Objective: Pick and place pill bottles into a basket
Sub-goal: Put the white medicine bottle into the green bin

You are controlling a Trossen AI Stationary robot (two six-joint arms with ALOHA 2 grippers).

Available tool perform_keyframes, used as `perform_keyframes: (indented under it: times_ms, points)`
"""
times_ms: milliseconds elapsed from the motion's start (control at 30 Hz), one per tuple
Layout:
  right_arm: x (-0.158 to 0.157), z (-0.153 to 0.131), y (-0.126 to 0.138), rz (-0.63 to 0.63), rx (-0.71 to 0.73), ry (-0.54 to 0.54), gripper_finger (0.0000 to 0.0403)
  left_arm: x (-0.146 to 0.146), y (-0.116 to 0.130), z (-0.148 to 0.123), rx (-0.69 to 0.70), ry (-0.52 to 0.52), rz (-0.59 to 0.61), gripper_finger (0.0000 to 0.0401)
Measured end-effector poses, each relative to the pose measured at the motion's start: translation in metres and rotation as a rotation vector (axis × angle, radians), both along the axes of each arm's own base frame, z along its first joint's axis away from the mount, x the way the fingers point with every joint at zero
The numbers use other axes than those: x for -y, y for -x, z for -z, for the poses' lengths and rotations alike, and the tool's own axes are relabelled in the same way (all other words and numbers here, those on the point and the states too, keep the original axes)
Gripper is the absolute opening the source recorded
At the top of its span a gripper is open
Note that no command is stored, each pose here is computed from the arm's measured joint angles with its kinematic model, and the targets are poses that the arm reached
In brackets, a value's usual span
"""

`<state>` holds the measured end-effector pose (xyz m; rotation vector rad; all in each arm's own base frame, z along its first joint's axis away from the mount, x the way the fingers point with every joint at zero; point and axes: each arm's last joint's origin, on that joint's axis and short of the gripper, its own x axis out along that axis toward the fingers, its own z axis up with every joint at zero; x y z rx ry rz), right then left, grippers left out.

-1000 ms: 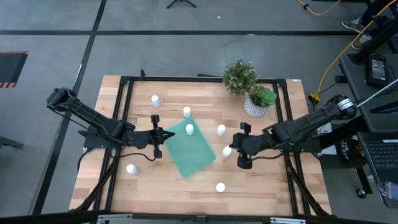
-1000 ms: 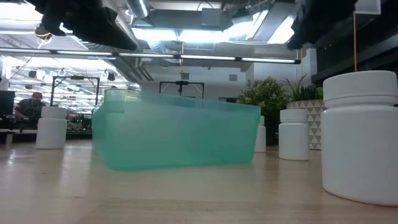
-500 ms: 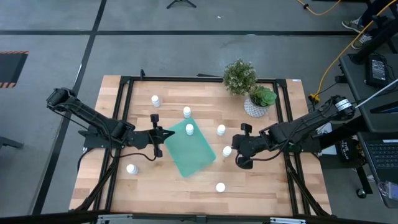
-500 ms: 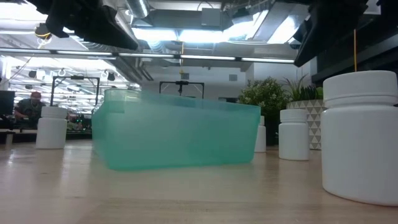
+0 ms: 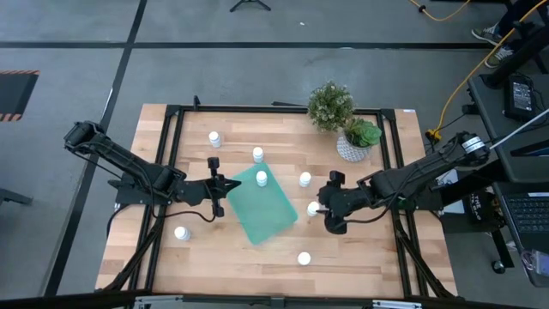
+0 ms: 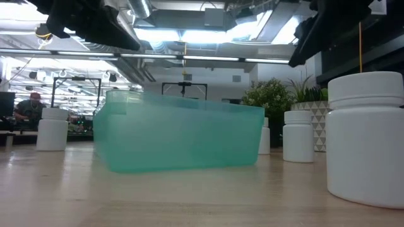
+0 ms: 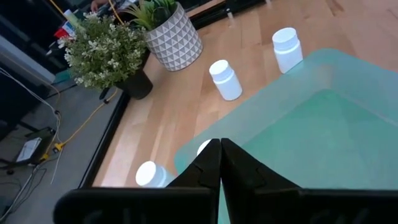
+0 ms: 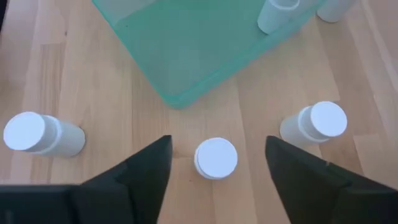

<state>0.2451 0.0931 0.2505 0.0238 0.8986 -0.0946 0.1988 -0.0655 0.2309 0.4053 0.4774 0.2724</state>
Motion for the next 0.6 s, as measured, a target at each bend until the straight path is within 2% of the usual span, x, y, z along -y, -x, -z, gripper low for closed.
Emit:
perform_keyframes:
  times_ms: [200, 600]
  points:
    - [-0.001, 0.005, -0.003, 0.015, -0.020, -0.003, 0.0297, 0.000, 0.000, 0.000, 0.001, 0.004, -0.001, 0.0002]
    - [-0.007, 0.037, -0.016, 0.004, -0.140, 0.058, 0.0299, 0.000, 0.000, 0.000, 0.000, 0.003, -0.001, 0.0003]
